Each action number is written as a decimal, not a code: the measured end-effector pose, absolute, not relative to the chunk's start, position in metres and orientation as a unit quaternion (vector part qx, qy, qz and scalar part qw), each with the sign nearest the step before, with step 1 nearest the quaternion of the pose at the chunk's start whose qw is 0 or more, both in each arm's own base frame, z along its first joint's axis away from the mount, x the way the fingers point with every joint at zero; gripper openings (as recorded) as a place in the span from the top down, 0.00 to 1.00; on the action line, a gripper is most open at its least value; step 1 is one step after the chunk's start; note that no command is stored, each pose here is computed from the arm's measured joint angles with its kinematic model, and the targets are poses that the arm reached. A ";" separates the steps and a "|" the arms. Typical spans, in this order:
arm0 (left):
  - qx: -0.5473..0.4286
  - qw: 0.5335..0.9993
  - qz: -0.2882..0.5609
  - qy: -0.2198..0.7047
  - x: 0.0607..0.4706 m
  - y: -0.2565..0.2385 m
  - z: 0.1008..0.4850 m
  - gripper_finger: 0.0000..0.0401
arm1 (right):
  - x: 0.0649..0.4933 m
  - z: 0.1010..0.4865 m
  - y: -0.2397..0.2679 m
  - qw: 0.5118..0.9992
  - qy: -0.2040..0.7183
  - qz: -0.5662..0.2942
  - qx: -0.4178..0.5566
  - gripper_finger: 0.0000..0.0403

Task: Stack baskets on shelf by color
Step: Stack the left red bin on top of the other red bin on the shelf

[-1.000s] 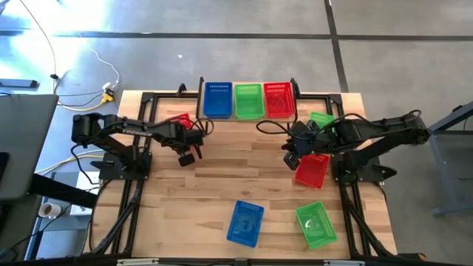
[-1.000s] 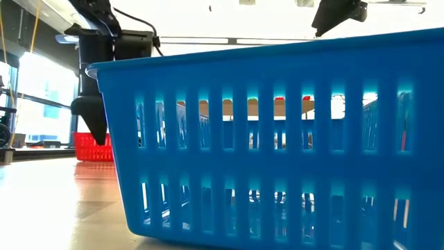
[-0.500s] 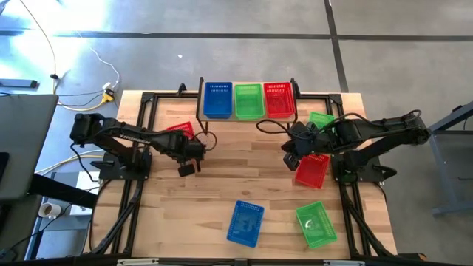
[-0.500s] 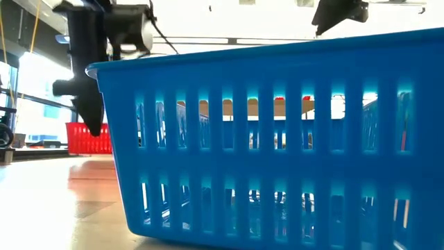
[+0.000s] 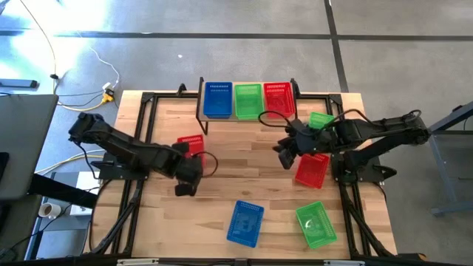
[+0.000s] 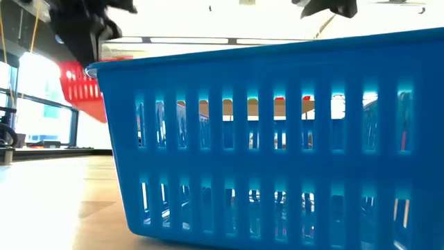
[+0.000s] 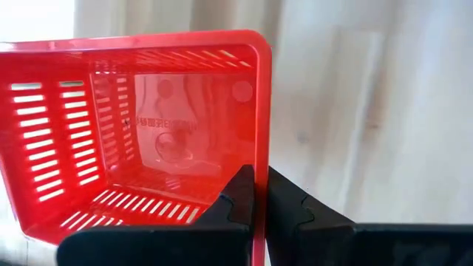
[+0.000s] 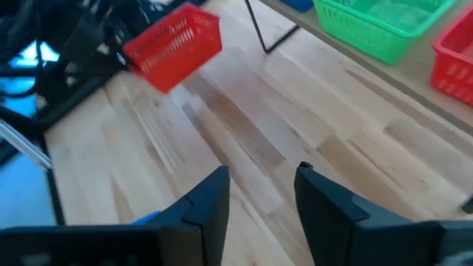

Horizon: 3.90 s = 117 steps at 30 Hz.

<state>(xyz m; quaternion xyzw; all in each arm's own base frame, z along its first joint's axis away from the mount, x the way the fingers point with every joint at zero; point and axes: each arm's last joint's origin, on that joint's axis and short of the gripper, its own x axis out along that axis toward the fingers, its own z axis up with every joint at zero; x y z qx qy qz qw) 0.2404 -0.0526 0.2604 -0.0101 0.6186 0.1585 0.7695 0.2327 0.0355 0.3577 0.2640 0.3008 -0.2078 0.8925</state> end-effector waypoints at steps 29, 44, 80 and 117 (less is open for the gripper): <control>0.285 0.756 0.066 0.585 0.261 -0.076 0.304 1.00 | 0.312 0.344 0.031 0.870 0.168 -0.169 0.432 0.64; 0.326 0.699 0.086 0.630 0.281 -0.083 0.270 1.00 | 0.346 0.298 0.034 0.818 0.186 -0.236 0.491 0.64; 0.433 0.671 0.082 0.596 0.283 -0.089 0.272 1.00 | 0.370 0.279 0.017 0.781 0.158 -0.241 0.554 0.67; 0.286 0.750 0.109 0.586 0.287 -0.095 0.270 0.53 | 0.371 0.274 -0.001 0.795 0.151 -0.276 0.519 1.00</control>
